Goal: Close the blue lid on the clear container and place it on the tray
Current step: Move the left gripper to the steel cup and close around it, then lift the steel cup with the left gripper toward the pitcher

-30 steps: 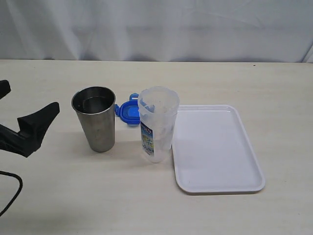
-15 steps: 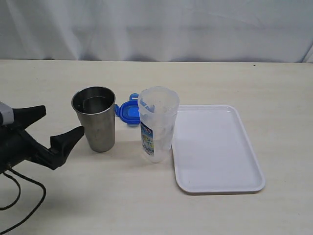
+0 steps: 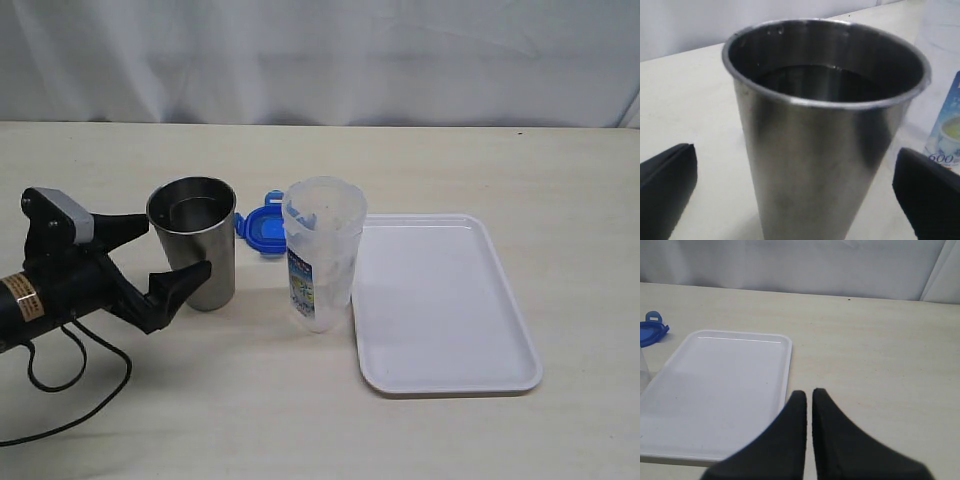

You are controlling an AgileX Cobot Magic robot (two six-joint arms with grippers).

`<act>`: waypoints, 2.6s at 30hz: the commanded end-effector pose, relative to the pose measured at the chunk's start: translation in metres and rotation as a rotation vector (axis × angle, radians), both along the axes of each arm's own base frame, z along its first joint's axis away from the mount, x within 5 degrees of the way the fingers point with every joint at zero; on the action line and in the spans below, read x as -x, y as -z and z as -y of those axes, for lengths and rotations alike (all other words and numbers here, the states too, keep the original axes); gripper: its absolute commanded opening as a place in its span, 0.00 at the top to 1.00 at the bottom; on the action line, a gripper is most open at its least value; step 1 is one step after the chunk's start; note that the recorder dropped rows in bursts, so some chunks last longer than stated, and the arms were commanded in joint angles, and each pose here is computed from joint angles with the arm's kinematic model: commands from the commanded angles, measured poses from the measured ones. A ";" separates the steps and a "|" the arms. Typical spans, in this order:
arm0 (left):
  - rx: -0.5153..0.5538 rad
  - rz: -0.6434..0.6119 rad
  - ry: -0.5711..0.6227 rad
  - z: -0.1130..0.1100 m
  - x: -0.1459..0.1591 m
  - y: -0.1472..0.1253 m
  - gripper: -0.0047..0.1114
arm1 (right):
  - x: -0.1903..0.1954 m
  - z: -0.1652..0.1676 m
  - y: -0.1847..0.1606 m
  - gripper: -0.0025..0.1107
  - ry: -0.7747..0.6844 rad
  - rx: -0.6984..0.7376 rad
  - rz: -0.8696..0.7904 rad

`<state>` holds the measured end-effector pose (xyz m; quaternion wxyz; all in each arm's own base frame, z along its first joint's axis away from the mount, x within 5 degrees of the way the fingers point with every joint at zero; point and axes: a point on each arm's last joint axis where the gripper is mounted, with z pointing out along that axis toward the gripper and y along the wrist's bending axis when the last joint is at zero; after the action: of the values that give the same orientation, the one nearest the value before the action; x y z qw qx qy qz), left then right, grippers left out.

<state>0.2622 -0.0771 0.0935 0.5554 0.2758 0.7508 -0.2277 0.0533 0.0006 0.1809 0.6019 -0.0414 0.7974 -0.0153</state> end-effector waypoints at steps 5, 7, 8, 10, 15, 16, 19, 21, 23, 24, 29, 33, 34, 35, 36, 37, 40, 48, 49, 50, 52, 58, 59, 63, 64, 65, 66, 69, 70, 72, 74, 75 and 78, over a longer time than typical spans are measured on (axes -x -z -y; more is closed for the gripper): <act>0.023 0.043 0.037 0.013 -0.019 0.002 0.05 | 0.000 0.000 -0.001 0.94 0.004 -0.001 0.014; 0.035 0.033 0.041 0.016 -0.023 0.006 0.05 | 0.000 0.000 -0.001 0.94 0.004 -0.001 0.014; 0.039 0.033 0.040 0.017 -0.025 0.006 0.05 | 0.000 0.000 -0.001 0.94 0.004 -0.001 0.014; 0.054 0.025 0.040 0.018 -0.030 0.008 0.05 | 0.000 0.000 -0.001 0.94 0.004 -0.001 0.014; 0.074 0.007 0.030 0.019 -0.038 0.014 0.05 | 0.000 0.000 -0.001 0.94 0.004 -0.001 0.014; 0.082 0.000 0.030 0.020 -0.040 0.016 0.05 | 0.000 0.000 -0.001 0.94 0.004 -0.001 0.014; 0.092 -0.004 0.030 0.020 -0.044 0.017 0.05 | 0.000 0.000 -0.001 0.94 0.004 -0.001 0.014; 0.092 -0.002 0.028 0.020 -0.045 0.017 0.05 | 0.000 0.000 -0.001 0.94 0.004 -0.001 0.014; 0.092 -0.002 0.028 0.020 -0.045 0.017 0.05 | 0.000 0.000 -0.001 0.94 0.004 -0.001 0.014; 0.092 -0.002 0.028 0.020 -0.045 0.017 0.05 | 0.000 0.000 -0.001 0.94 0.004 -0.001 0.014; 0.093 -0.002 0.026 0.020 -0.045 0.017 0.05 | 0.000 0.000 -0.001 0.94 0.004 -0.001 0.014; 0.093 -0.002 0.026 0.020 -0.045 0.017 0.06 | 0.000 0.000 -0.001 0.94 0.004 -0.001 0.014; 0.092 -0.002 0.028 0.020 -0.045 0.017 0.06 | 0.000 0.000 -0.001 0.94 0.004 -0.001 0.014; 0.092 -0.002 0.030 0.020 -0.045 0.017 0.06 | 0.000 0.000 -0.001 0.94 0.004 -0.001 0.014; 0.092 -0.002 0.030 0.020 -0.045 0.017 0.06 | 0.000 0.000 -0.001 0.94 0.004 -0.001 0.014; 0.092 -0.002 0.030 0.020 -0.045 0.017 0.06 | 0.000 0.000 -0.001 0.94 0.004 -0.001 0.014; 0.092 -0.002 0.032 0.021 -0.044 0.017 0.06 | 0.000 0.000 -0.001 0.94 0.004 -0.001 0.014; 0.092 -0.002 0.032 0.021 -0.044 0.017 0.16 | 0.000 0.000 -0.001 0.94 0.004 -0.001 0.014; 0.091 -0.002 0.034 0.021 -0.044 0.017 0.28 | 0.000 0.000 -0.001 0.94 0.004 -0.001 0.014; 0.090 -0.003 0.043 0.021 -0.044 0.017 0.35 | 0.000 0.000 -0.001 0.94 0.004 -0.001 0.014; 0.084 -0.003 0.077 0.023 -0.042 0.017 0.49 | 0.000 0.000 -0.001 0.94 0.004 -0.001 0.014; 0.085 -0.003 0.073 0.023 -0.042 0.017 0.75 | 0.000 0.000 -0.001 0.94 0.004 -0.001 0.014; 0.085 -0.003 0.073 0.023 -0.042 0.017 0.79 | 0.000 0.000 -0.001 0.94 0.004 -0.001 0.014; 0.086 -0.005 0.076 0.023 -0.042 0.017 0.89 | 0.000 0.000 -0.001 0.94 0.004 -0.001 0.014; 0.086 -0.005 0.076 0.023 -0.042 0.017 0.94 | 0.000 0.000 -0.001 0.94 0.004 -0.001 0.014; 0.086 -0.005 0.078 0.023 -0.041 0.017 0.96 | 0.000 0.000 -0.001 0.94 0.004 -0.001 0.014; 0.086 -0.005 0.078 0.023 -0.041 0.017 0.96 | 0.000 0.000 -0.001 0.94 0.004 -0.001 0.014; 0.086 -0.003 0.076 0.023 -0.042 0.017 0.96 | 0.000 0.000 -0.001 0.94 0.004 -0.001 0.014; 0.087 0.001 0.076 0.023 -0.042 0.015 0.96 | 0.000 0.000 -0.001 0.94 0.004 -0.001 0.014; 0.088 0.013 0.077 0.023 -0.042 0.012 0.96 | 0.000 0.000 -0.001 0.94 0.004 -0.001 0.014; 0.090 0.034 0.077 0.023 -0.043 0.005 0.96 | 0.000 0.000 -0.001 0.94 0.004 -0.001 0.014; 0.091 0.042 0.078 0.023 -0.043 0.002 0.96 | 0.000 0.000 -0.001 0.94 0.004 -0.001 0.014; 0.094 0.073 0.079 0.024 -0.044 -0.007 0.96 | 0.000 0.000 -0.001 0.94 0.004 -0.001 0.014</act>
<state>0.3038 -0.0987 0.0817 0.5492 0.2894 0.7382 -0.2641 0.0533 0.0006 0.1809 0.6019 -0.0414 0.7974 -0.0153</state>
